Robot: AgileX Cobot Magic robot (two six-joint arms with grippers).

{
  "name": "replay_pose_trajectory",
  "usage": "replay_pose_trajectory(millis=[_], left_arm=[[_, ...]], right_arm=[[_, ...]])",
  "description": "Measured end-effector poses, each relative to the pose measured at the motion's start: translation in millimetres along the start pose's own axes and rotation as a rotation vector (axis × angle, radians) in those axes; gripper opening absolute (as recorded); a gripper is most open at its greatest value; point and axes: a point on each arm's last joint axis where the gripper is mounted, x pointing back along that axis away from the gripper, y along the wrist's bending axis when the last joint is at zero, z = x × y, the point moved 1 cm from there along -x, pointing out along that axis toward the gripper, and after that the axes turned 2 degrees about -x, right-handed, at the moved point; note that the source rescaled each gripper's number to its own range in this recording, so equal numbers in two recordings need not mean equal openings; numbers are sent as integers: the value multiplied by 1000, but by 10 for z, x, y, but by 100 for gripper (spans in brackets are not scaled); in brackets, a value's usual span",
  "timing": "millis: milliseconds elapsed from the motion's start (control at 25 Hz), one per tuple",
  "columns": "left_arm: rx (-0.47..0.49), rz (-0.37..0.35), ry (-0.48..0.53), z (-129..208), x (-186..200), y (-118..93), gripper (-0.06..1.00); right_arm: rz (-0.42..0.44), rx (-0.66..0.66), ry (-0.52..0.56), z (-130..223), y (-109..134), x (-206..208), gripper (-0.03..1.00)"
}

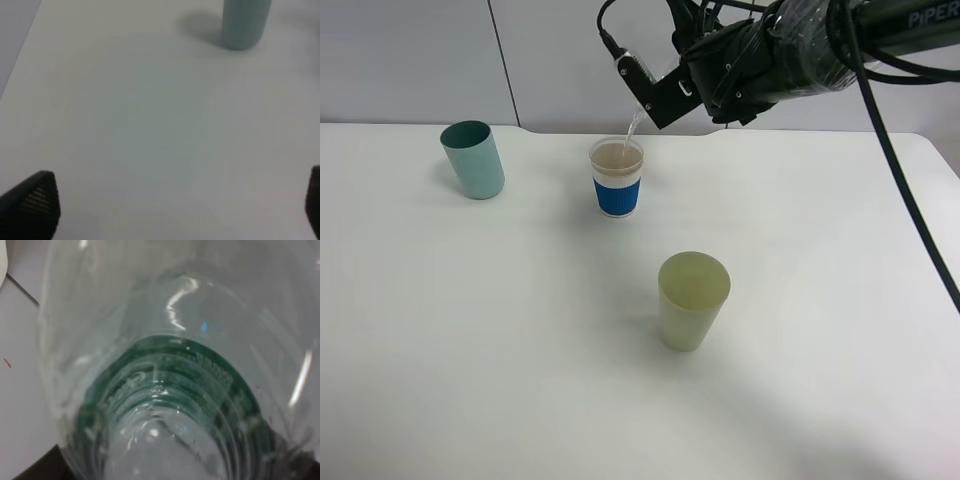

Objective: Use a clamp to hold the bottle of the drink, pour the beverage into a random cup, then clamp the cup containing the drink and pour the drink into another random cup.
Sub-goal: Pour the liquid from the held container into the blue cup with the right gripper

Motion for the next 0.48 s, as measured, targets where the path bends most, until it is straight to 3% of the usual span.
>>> replay_pose_trajectory(millis=[480], left_arm=[[0,0,0,0,0,0,100]], right_arm=[[0,17,23,28,-13,0,0]])
